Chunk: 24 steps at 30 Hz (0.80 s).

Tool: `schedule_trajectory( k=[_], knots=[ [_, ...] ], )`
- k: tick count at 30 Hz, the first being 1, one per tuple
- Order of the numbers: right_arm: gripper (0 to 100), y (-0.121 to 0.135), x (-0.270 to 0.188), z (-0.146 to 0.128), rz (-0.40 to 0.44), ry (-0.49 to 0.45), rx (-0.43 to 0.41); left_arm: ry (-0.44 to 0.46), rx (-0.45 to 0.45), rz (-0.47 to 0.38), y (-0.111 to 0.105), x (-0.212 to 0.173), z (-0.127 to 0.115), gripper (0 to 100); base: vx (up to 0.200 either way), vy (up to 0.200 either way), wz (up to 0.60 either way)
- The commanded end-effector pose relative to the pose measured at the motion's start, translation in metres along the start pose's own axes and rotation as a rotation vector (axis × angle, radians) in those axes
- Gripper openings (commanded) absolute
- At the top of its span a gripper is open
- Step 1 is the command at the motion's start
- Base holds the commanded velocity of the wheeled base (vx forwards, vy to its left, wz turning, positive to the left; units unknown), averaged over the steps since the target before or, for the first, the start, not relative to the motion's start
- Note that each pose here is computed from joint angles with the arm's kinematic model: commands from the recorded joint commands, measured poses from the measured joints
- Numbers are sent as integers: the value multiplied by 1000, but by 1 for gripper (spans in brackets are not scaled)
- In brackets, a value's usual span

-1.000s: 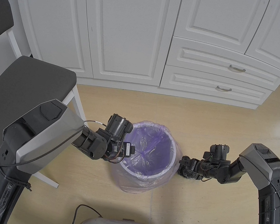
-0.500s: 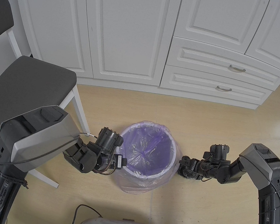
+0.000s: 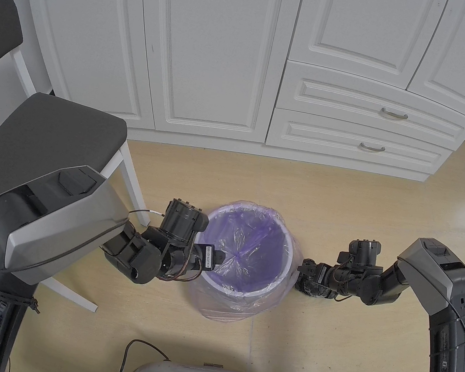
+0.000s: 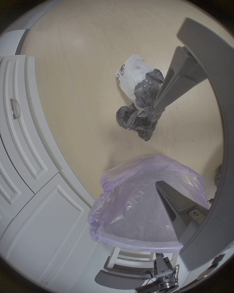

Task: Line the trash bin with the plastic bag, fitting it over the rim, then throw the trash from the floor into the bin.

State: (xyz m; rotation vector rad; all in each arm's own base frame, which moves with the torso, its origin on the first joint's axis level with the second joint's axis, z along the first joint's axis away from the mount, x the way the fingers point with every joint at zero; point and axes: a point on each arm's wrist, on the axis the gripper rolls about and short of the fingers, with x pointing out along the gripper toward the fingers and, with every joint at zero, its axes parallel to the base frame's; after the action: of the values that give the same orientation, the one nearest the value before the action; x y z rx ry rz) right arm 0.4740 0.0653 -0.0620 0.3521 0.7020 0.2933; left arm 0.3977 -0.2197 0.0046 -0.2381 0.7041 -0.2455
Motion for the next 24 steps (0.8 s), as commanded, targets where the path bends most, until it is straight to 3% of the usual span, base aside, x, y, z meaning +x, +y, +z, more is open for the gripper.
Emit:
schedule_trajectory(
  k=[1, 13, 18, 24],
  knots=[
    [100, 0, 0, -1, 0, 3, 2, -16, 14, -27, -13, 1, 3, 100, 0, 0, 0],
    [100, 0, 1, -1, 0, 1, 0, 110, 16, 59, 14, 9, -39, 100, 0, 0, 0],
    [100, 0, -1, 4, 4, -13, 11, 82, 0, 63, 22, 7, -33, 100, 0, 0, 0],
    [100, 24, -30, 50, 31, -132, 95, 34, -25, 54, 28, 4, -20, 100, 0, 0, 0]
  ],
)
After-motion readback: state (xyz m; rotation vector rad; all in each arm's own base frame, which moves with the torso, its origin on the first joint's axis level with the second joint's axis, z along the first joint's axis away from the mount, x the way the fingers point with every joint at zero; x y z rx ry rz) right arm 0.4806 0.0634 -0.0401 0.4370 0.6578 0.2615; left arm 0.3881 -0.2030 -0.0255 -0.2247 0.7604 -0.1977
